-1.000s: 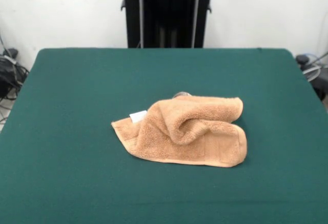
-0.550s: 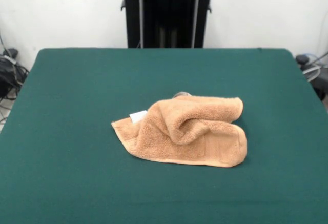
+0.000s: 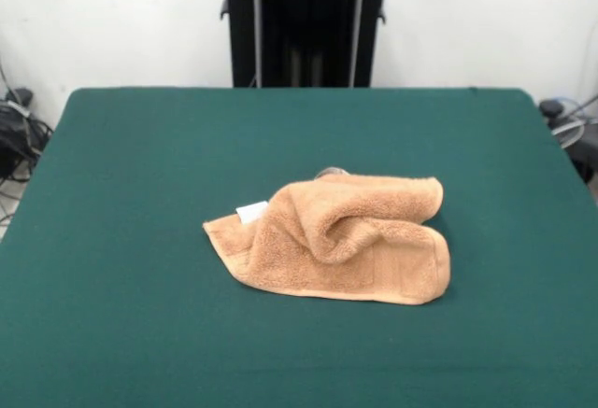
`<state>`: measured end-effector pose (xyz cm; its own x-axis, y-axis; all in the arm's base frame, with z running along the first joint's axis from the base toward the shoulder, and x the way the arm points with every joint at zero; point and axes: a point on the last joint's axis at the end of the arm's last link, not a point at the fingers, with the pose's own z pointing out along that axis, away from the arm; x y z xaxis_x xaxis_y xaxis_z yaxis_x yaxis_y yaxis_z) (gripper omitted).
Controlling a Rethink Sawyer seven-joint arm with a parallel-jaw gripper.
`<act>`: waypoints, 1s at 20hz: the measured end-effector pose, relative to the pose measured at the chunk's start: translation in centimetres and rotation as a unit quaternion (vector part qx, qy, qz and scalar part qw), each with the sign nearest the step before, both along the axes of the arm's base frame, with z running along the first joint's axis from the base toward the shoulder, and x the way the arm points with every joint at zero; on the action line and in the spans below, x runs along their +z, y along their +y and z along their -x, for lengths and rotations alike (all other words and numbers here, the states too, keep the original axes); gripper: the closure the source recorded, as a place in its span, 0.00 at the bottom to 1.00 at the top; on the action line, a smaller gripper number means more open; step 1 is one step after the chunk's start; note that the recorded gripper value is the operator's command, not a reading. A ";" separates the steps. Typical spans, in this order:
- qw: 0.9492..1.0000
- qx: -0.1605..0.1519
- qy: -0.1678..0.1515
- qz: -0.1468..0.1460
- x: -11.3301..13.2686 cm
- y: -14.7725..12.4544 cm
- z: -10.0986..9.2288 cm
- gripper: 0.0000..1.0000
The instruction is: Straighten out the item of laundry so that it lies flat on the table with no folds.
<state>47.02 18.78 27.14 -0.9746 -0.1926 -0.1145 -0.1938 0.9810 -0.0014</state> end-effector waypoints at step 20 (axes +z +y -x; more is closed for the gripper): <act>0.999 -0.021 -0.048 0.002 0.1 -2.5 -1.3 0.00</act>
